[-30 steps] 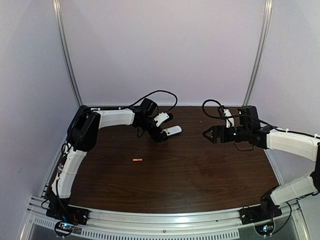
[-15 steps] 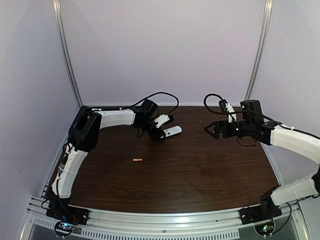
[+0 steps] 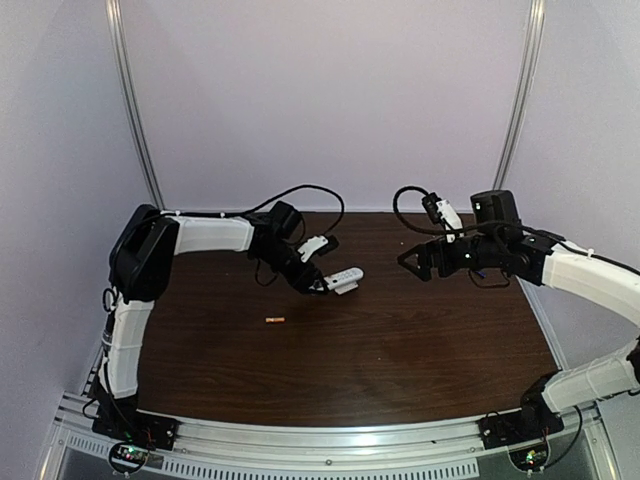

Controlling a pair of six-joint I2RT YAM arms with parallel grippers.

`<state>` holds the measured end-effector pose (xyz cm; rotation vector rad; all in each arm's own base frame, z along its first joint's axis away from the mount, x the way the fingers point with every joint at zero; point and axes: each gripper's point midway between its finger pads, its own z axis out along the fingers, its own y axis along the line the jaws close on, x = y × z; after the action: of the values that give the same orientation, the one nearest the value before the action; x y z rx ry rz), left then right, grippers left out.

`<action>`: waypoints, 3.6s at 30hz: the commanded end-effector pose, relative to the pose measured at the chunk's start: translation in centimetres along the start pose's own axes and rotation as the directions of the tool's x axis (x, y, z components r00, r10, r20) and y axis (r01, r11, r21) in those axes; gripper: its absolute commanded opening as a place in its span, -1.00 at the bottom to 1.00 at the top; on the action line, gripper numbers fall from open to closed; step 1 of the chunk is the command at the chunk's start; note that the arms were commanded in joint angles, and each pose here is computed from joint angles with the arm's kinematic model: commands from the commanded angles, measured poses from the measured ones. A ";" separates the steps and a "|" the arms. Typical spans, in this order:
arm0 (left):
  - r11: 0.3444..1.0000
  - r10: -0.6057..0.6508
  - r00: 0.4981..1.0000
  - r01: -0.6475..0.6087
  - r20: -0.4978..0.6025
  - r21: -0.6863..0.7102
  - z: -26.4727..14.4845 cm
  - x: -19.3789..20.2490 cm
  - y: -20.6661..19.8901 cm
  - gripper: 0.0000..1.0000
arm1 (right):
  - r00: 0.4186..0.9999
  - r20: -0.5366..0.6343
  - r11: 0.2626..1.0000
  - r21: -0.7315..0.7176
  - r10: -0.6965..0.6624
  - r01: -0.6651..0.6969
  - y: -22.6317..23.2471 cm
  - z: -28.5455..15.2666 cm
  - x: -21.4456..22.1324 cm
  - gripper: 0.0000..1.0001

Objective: Load the batteries into the remote control
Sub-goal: Pick up the remote control from the center of the board, then pass from the left arm to the right, then pass from the right arm to the left

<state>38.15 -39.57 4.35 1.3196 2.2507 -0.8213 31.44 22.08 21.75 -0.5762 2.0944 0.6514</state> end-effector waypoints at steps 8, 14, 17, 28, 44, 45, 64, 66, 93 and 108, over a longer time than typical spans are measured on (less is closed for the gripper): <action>0.936 -0.239 0.967 0.206 0.086 0.285 -8.9 -2.1 -9.8 -0.56 | 0.920 -0.153 0.931 0.000 -0.361 0.366 7.4 -0.6 1.1 0.99; 0.932 -0.249 0.967 0.224 0.052 0.285 -10.6 -1.2 -11.3 -0.58 | 0.866 -0.150 0.874 0.021 -0.478 0.486 8.5 -0.8 1.4 0.99; 0.927 -0.244 0.969 0.223 0.037 0.301 -10.9 -0.7 -12.6 -0.58 | 0.832 -0.145 0.842 -0.007 -0.535 0.540 9.5 -0.8 1.8 0.90; 0.861 -0.180 0.982 0.189 -0.066 0.472 -10.5 0.8 -20.0 -0.57 | 0.616 -0.248 0.651 -0.095 -0.748 0.753 13.7 0.7 6.1 0.35; 0.802 -0.113 0.986 0.164 -0.124 0.575 -10.3 1.5 -24.4 -0.56 | 0.444 -0.309 0.504 -0.151 -0.841 0.850 16.3 2.1 8.6 -0.07; 0.801 -0.112 0.986 0.163 -0.124 0.576 -10.3 1.5 -24.4 -0.56 | 0.441 -0.308 0.502 -0.154 -0.843 0.851 16.5 2.1 8.6 -0.09; 0.825 -0.048 0.997 0.069 -0.053 0.561 -11.6 -0.8 -24.4 0.25 | 0.483 -0.276 0.534 -0.152 -0.831 0.832 17.2 1.6 8.2 -0.94; 0.851 -0.053 0.999 0.050 -0.011 0.523 -12.6 -2.0 -23.3 0.61 | 0.509 -0.266 0.555 -0.140 -0.819 0.820 17.1 1.4 7.8 -0.99; 0.984 -0.015 0.644 0.145 0.765 -0.103 -22.2 -7.1 -18.6 0.95 | 0.856 0.424 0.952 -0.057 0.295 -0.300 11.9 -2.0 -9.8 -1.00; 0.980 0.050 0.687 0.107 0.725 -0.168 -17.1 -12.2 -21.2 0.82 | 0.790 0.438 0.902 -0.165 0.430 -0.399 13.0 -1.6 -8.9 -1.00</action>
<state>23.44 -43.22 29.00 0.7054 1.6821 -0.9237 27.68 32.33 32.51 -0.0185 1.7765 0.9533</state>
